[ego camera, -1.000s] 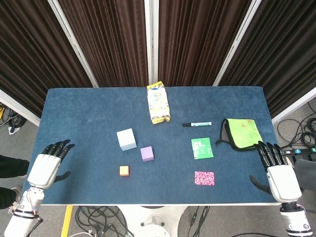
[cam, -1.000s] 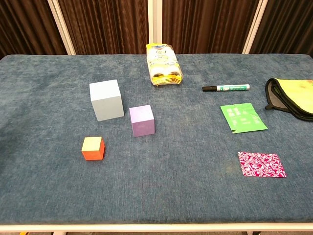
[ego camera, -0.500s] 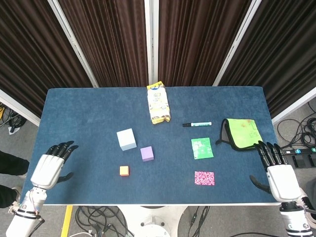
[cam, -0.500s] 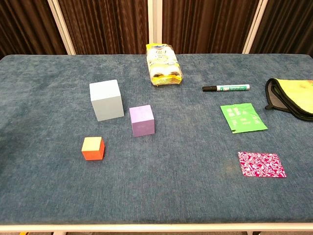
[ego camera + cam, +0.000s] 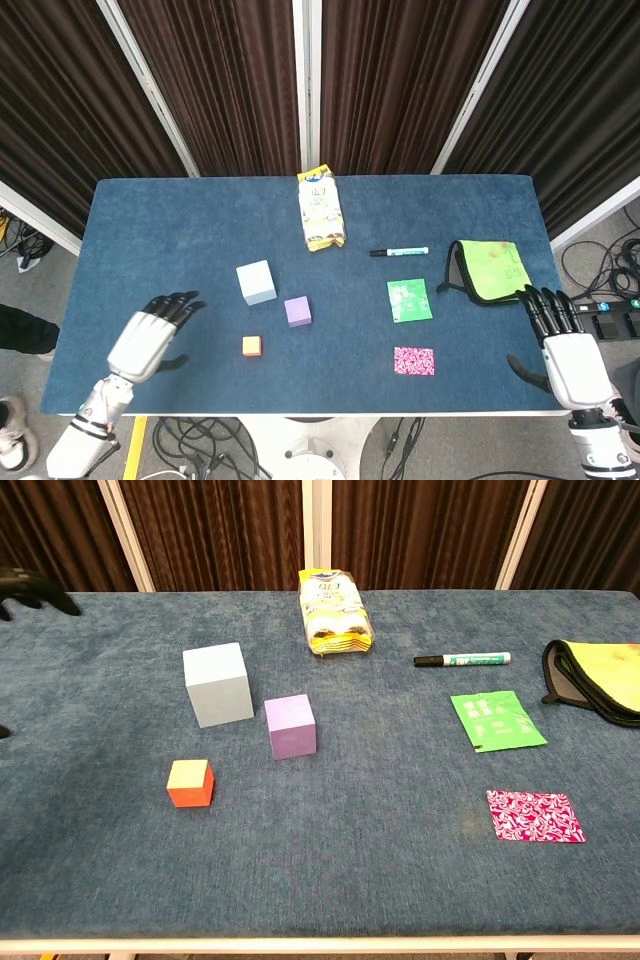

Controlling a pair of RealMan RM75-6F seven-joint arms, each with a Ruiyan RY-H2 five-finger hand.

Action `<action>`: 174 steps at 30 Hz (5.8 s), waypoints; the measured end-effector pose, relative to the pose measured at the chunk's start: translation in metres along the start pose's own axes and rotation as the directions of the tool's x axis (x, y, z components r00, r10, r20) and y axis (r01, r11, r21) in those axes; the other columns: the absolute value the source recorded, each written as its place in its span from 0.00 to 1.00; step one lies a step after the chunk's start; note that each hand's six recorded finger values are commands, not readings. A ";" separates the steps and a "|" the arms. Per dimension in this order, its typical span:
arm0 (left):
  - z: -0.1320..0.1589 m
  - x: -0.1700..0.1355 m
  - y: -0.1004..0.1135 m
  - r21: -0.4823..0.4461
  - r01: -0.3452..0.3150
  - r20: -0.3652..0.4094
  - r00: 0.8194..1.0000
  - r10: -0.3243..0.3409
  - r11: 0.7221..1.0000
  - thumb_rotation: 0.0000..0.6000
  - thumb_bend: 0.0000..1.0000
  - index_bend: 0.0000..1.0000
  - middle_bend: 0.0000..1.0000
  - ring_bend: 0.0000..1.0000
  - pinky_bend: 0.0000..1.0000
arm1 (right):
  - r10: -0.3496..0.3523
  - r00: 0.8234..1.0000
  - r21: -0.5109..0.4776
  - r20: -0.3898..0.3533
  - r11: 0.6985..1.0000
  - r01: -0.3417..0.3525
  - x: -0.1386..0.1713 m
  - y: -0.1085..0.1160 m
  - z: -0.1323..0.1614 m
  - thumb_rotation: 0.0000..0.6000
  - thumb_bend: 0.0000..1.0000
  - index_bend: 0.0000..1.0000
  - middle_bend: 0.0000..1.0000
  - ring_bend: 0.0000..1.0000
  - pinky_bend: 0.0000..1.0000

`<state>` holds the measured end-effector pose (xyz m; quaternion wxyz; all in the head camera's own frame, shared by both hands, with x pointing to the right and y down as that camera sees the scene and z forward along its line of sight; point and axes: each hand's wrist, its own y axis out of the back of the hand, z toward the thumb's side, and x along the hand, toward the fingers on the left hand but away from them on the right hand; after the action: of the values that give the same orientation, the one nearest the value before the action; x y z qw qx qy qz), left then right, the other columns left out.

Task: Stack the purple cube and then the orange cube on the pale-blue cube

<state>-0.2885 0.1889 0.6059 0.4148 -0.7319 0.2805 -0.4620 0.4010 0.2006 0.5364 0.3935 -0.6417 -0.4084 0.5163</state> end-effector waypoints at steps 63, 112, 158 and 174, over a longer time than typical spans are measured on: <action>0.146 0.154 -0.080 0.100 0.136 0.144 0.978 -0.149 0.986 1.00 0.17 0.26 0.35 0.20 0.26 | -0.065 0.998 -0.064 0.011 0.996 0.066 -0.002 0.020 -0.013 1.00 0.13 0.02 0.06 0.00 0.00; 0.137 0.172 -0.093 0.173 0.108 0.110 0.986 -0.128 0.979 1.00 0.20 0.28 0.53 0.22 0.26 | -0.065 0.998 -0.067 0.017 0.996 0.066 -0.002 0.020 -0.015 1.00 0.13 0.02 0.06 0.00 0.00; 0.052 0.203 0.020 0.168 0.114 0.161 0.977 -0.142 0.979 1.00 0.20 0.30 0.54 0.23 0.25 | -0.059 0.998 0.008 0.039 0.998 0.058 -0.010 0.004 -0.007 1.00 0.13 0.02 0.06 0.00 0.00; 0.032 0.195 0.008 0.117 0.156 0.083 0.983 -0.166 0.981 1.00 0.20 0.30 0.55 0.24 0.25 | -0.063 0.997 0.001 0.041 0.998 0.063 -0.011 0.006 -0.008 1.00 0.13 0.02 0.06 0.00 0.00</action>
<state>-0.1785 0.0410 0.6787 0.4283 -0.7490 0.1750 -0.4744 0.4080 0.1877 0.5356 0.4010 -0.6180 -0.4362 0.5167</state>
